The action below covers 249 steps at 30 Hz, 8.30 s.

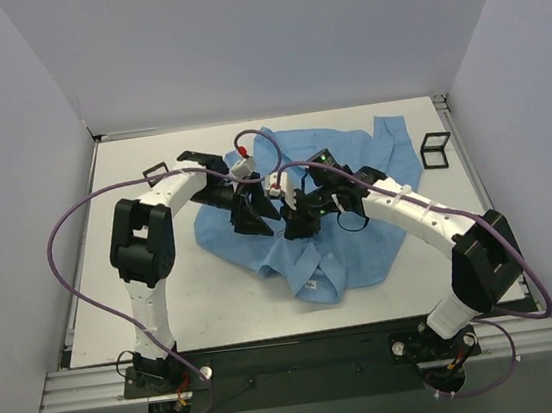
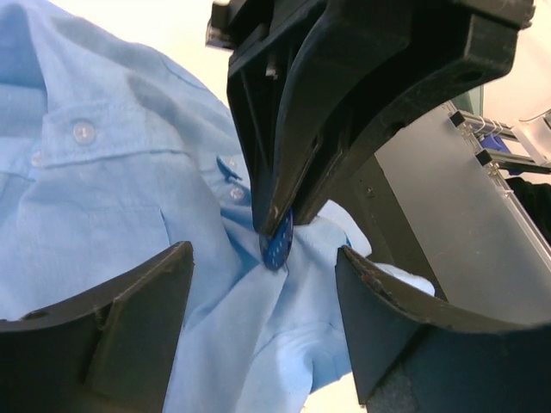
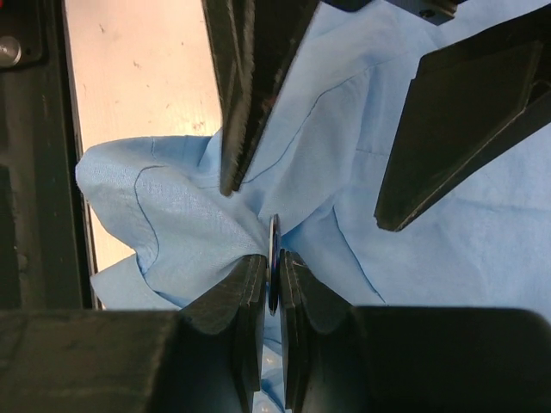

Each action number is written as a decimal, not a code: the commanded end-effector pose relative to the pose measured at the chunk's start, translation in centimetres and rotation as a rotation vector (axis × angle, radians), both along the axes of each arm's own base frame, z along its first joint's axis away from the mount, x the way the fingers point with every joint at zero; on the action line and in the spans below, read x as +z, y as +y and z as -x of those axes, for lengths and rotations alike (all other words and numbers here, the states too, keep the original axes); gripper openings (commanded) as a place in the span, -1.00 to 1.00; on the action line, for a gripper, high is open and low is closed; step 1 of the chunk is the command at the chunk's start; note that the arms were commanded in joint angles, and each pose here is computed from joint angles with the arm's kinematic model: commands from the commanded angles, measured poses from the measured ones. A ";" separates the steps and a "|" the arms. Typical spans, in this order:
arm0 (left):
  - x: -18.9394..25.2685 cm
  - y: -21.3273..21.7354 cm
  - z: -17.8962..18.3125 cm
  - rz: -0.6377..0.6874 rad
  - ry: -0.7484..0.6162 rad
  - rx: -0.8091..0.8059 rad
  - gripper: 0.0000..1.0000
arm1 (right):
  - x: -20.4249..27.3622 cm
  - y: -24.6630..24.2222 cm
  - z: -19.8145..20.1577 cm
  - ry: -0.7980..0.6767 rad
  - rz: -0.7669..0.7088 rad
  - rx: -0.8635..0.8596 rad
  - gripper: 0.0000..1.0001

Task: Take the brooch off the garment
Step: Remove the brooch from the clothes.

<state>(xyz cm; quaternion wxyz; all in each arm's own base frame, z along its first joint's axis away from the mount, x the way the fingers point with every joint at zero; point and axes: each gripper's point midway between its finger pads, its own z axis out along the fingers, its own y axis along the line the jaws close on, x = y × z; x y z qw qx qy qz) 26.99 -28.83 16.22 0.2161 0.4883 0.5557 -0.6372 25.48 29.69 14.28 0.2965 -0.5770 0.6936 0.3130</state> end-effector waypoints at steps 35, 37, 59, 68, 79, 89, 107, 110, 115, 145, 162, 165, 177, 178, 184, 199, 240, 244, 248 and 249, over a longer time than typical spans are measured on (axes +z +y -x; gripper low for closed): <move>2.5 -0.6 -6.3 -0.225 0.004 0.424 0.94 | 1.5 0.3 0.1 0.188 -0.181 -0.029 -0.94; 3.2 -1.0 -5.8 -0.196 -0.010 0.402 0.95 | 1.6 0.2 0.3 0.186 -0.186 -0.021 -0.94; 4.1 -2.3 -1.9 -0.091 -0.041 0.228 0.45 | 2.6 -0.7 0.0 0.246 -0.260 -0.027 -0.94; 3.6 -2.8 -1.1 -0.116 -0.083 0.212 0.33 | 3.4 -0.5 -0.2 0.253 -0.285 -0.032 -0.94; 2.8 -3.0 -0.4 -0.143 -0.109 0.195 -0.12 | 3.8 -0.4 0.0 0.261 -0.298 -0.026 -0.94; 2.7 -3.7 1.1 -0.147 -0.132 0.140 -1.00 | 3.8 -0.4 -0.2 0.259 -0.300 -0.029 -0.94; 5.0 -3.5 0.2 -0.074 -0.121 0.213 -1.00 | 4.9 -4.2 -2.6 0.130 -0.263 -0.123 0.18; 5.4 -3.3 -0.1 -0.059 -0.105 0.229 -1.00 | 5.3 -4.7 -2.4 0.121 -0.262 -0.116 0.22; 6.1 -3.0 -0.9 -0.013 -0.095 0.259 -1.00 | 5.3 -4.7 -1.6 0.128 -0.275 -0.072 0.13; 8.1 -2.0 -1.5 0.166 0.059 0.365 -1.00 | 7.3 -1.5 -2.0 0.156 -0.517 -0.056 -0.25; 9.1 -0.8 -2.3 0.211 0.087 0.405 -1.00 | 7.2 -0.8 -1.0 0.200 -0.559 -0.004 -0.52; 9.4 -0.3 -2.7 0.230 0.093 0.416 -1.00 | 7.1 -0.8 -1.0 0.200 -0.558 -0.007 -0.49; 9.3 -0.3 -2.5 0.238 0.101 0.427 -1.00 | 9.7 0.0 -2.3 0.200 -0.732 -0.051 -0.46; 9.3 -0.3 -2.6 0.239 0.100 0.426 -1.00 | 10.0 0.1 -2.4 0.188 -0.746 -0.044 -0.47; 9.4 -0.4 -2.5 0.240 0.099 0.424 -1.00 | 10.1 0.1 -2.4 0.212 -0.761 -0.044 -0.53; 9.9 -0.2 -2.5 0.251 0.093 0.423 -1.00 | 8.8 0.2 -2.3 0.248 -0.738 -0.049 -0.62; 9.0 -0.5 -1.4 0.163 0.032 0.290 0.33 | 3.2 -0.4 3.2 0.347 -0.086 0.207 -1.00; 8.0 -1.0 -1.5 0.136 0.000 0.293 0.22 | 3.4 -0.5 2.9 0.334 -0.080 0.197 -1.00; 4.8 -1.1 -1.6 -0.016 -0.015 0.345 0.22 | 3.6 -0.7 2.7 0.322 -0.084 0.193 -1.00; 4.7 -1.7 -1.7 -0.019 -0.113 0.336 0.22 | 3.7 -0.7 2.6 0.320 -0.087 0.192 -1.00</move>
